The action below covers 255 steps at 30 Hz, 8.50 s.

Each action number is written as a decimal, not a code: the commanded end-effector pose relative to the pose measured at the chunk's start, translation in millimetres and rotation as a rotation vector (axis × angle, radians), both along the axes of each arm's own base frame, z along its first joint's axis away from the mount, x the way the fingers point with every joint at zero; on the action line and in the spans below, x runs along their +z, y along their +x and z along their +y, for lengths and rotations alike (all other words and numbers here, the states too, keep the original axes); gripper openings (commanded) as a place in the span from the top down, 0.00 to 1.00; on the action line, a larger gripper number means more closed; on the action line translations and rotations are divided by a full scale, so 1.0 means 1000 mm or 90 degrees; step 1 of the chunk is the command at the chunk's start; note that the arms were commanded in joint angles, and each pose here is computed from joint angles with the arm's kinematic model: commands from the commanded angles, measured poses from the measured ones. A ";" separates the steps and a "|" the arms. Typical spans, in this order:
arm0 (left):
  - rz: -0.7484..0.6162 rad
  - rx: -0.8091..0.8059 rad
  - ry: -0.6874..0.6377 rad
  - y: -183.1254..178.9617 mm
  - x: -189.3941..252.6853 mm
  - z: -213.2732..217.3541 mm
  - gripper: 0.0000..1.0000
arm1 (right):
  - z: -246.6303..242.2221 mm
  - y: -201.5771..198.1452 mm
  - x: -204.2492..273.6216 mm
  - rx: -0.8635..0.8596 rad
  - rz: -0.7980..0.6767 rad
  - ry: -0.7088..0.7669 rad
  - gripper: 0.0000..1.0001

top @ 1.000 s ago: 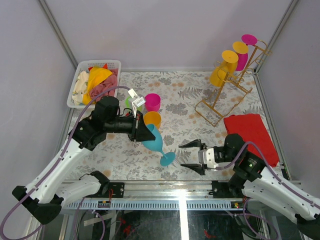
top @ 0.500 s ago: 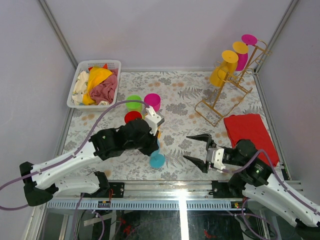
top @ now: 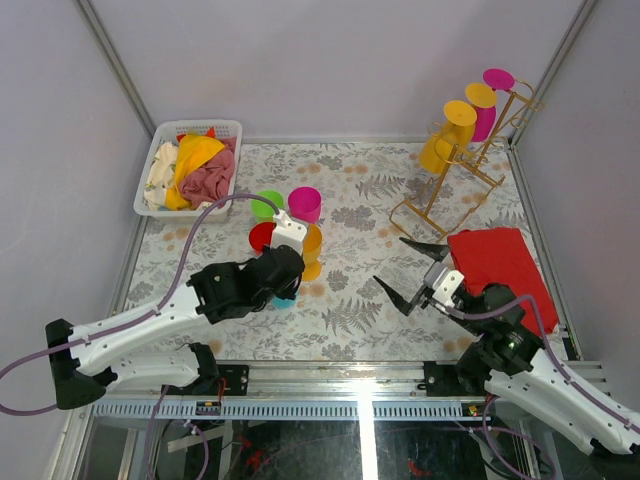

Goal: Take the wine glass off the wine glass rack
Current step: Place the wine glass at the center of the board, then pick up the wine glass from the wine rack.

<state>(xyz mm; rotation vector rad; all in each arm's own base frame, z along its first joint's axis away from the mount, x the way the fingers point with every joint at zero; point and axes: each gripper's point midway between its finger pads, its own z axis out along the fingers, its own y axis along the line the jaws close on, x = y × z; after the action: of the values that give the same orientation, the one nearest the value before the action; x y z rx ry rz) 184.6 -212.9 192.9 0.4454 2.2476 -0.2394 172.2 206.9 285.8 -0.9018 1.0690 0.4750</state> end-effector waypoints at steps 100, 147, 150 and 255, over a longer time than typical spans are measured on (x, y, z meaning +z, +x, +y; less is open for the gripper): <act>-0.087 0.144 -0.250 0.023 0.098 0.036 0.05 | -0.059 0.135 0.179 -0.511 0.252 0.038 0.01; -0.088 0.139 -0.298 0.010 0.095 0.044 0.00 | -0.196 0.300 0.107 -0.483 0.617 0.484 0.33; -0.088 0.139 -0.298 0.011 0.095 0.044 0.00 | -0.197 0.303 0.108 -0.482 0.613 0.485 0.36; -0.087 0.133 -0.326 0.007 0.106 0.043 0.00 | -0.194 0.312 0.133 -0.285 0.645 0.924 1.00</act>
<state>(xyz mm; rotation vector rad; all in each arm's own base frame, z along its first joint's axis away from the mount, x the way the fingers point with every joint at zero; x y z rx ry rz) 186.3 -165.0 283.7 -0.0120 2.0334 -0.5828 482.1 18.2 386.4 1.0018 1.4463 1.0998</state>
